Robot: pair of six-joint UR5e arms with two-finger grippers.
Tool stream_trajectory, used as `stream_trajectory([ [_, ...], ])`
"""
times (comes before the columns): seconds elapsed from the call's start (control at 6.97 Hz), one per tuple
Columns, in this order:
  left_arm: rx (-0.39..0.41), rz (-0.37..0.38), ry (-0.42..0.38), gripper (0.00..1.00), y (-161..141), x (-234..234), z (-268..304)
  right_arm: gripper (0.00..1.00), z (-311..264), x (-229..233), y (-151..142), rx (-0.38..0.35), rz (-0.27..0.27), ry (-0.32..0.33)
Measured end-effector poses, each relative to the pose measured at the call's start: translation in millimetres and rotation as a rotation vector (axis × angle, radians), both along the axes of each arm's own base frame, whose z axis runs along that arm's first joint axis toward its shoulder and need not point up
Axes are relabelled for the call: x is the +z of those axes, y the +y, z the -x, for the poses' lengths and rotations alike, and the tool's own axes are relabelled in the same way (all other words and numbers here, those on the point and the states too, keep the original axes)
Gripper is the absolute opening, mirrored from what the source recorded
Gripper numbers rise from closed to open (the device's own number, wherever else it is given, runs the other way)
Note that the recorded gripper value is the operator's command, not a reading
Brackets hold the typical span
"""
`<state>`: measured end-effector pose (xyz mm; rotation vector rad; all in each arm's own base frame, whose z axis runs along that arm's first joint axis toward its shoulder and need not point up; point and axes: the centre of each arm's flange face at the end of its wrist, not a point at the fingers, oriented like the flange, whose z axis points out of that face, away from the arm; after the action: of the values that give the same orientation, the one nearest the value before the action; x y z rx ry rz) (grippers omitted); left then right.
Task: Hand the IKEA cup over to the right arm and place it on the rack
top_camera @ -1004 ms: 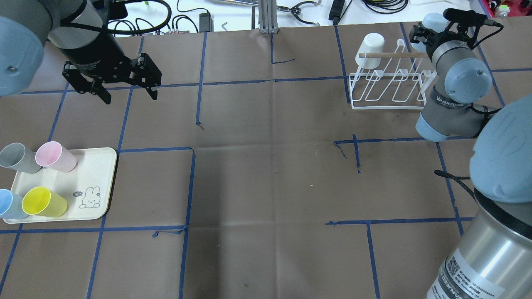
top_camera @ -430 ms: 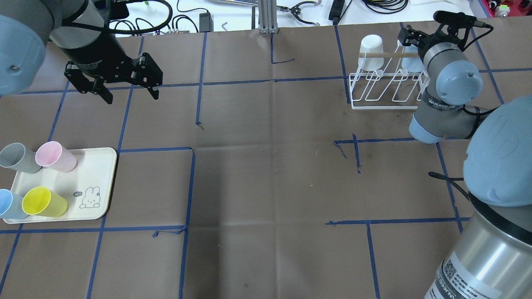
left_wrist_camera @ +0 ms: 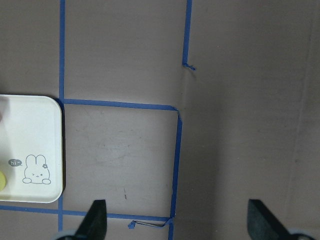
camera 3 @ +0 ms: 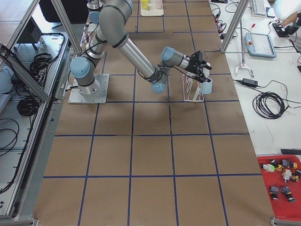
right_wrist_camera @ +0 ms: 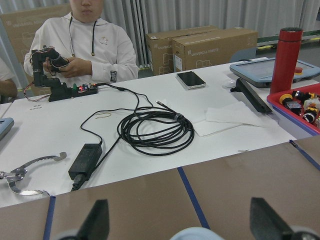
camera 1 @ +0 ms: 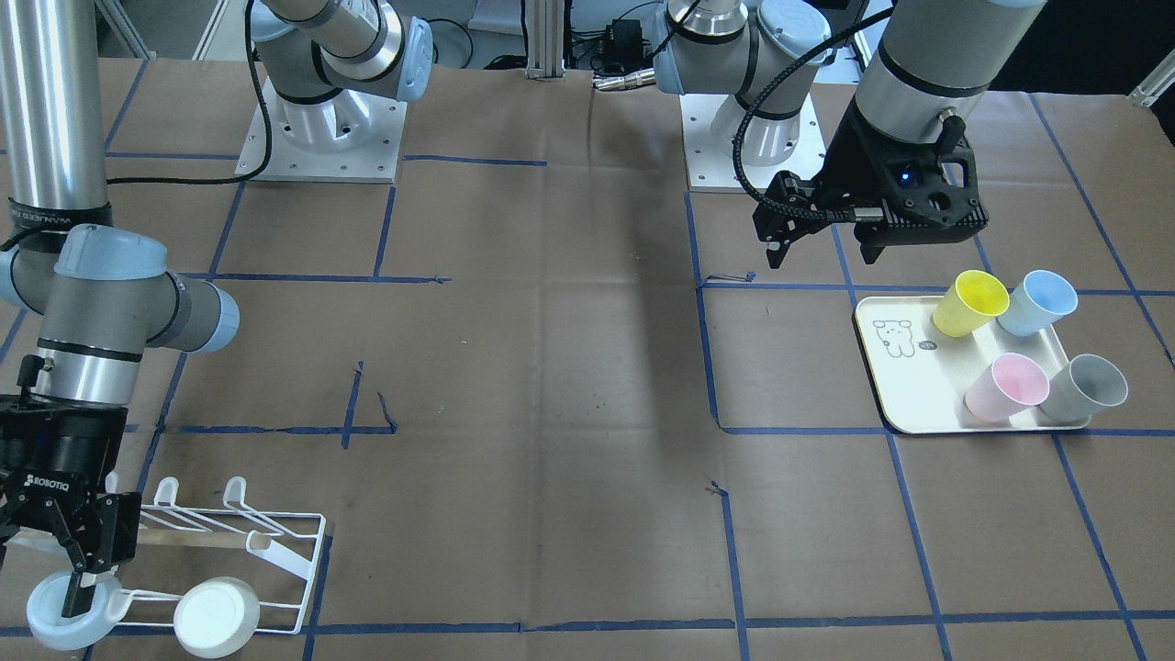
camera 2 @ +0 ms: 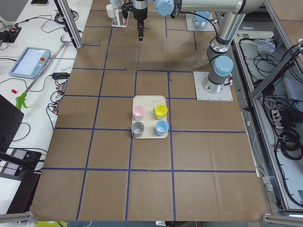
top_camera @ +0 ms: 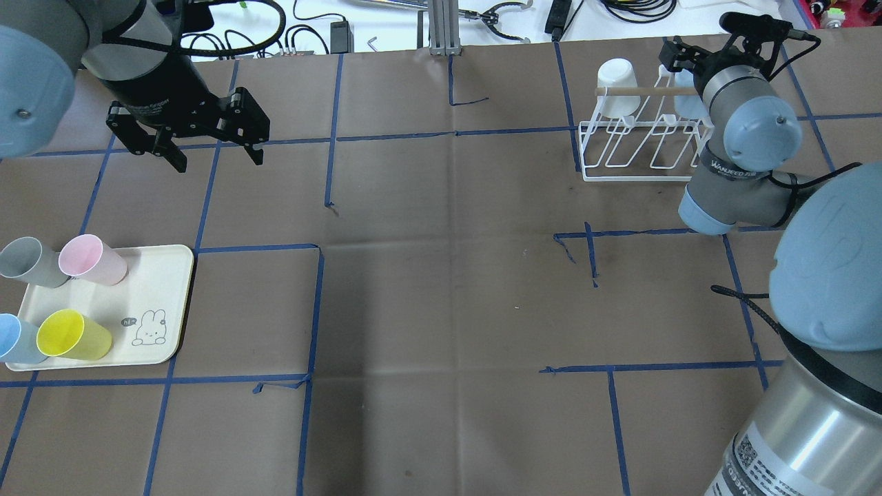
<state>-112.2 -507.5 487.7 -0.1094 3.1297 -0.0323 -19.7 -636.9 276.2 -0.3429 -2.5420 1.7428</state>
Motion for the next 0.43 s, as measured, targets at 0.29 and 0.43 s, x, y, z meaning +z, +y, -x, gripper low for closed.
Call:
stream_trajectory([
  [0.29, 0.000, 0.001, 0.000, 0.99, 0.0, 0.3, 0.0, 1.00, -11.0, 42.8, 5.9, 0.015, 0.020, 0.000],
  [0.43, 0.000, 0.002, 0.000, 0.99, 0.0, 0.3, 0.0, 1.00, -25.3, 66.3, 8.3, 0.035, -0.002, -0.009],
])
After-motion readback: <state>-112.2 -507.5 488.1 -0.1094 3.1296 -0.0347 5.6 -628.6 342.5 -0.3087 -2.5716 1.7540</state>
